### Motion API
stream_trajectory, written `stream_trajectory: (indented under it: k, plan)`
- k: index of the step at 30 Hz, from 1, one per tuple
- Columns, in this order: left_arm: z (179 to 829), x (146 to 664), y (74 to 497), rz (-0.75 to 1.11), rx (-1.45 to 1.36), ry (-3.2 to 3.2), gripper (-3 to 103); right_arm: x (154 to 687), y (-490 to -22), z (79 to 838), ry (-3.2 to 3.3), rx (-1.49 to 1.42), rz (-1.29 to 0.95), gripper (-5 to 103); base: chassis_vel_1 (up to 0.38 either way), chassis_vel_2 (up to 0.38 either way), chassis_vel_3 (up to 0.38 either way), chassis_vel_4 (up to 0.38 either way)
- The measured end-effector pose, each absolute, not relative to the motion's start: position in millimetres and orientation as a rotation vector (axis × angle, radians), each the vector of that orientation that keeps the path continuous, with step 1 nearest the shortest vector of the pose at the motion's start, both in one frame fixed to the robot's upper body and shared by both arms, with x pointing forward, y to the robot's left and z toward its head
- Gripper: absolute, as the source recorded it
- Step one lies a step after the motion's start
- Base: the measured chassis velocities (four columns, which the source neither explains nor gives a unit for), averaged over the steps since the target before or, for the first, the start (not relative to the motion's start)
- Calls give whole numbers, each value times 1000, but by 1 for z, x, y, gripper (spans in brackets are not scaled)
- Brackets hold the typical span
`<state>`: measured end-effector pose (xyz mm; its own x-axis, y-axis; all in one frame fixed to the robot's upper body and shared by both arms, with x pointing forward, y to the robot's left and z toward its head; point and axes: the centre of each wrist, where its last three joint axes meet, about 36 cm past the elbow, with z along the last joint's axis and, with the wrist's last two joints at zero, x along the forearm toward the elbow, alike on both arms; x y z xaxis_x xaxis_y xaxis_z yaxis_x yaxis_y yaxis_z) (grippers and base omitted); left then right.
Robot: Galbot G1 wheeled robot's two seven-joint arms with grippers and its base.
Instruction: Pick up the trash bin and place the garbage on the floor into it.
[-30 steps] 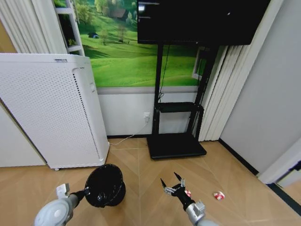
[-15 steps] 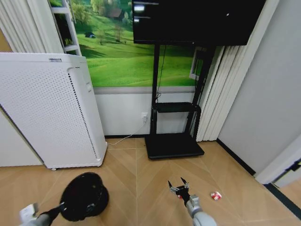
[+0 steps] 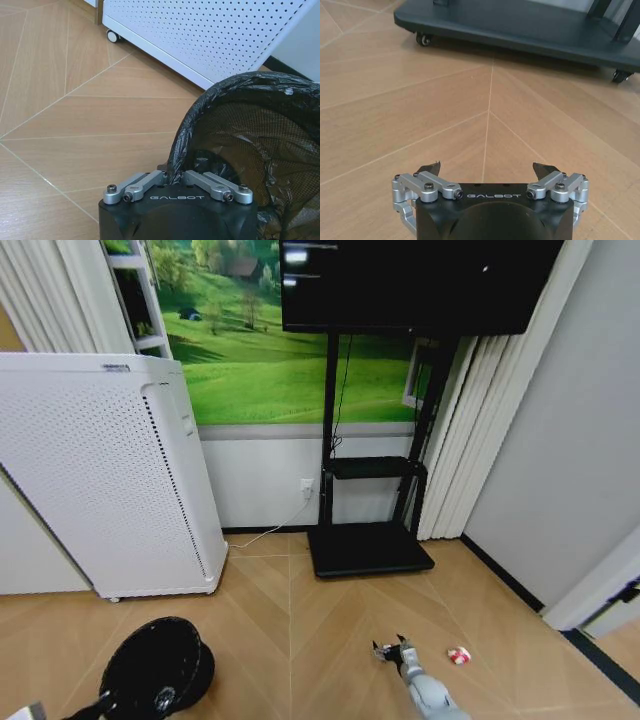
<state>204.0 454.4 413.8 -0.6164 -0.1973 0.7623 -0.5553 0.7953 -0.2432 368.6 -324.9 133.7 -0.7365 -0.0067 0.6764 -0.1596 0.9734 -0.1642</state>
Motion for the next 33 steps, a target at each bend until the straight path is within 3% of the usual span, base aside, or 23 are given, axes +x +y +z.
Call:
stream_trajectory:
  k: [19,24,33]
  plan:
    - [410,215,442,600,527,-2227,0,346,-339,120,-2315,78,245,103,0,0,0,0]
    - [411,215,442,601,528,-2234,0,344,-336,115,-2300,83,240,98,0,0,0,0]
    - [409,218,439,601,517,-2235,0,356,-338,111,-2298,64,228,102,0,0,0,0]
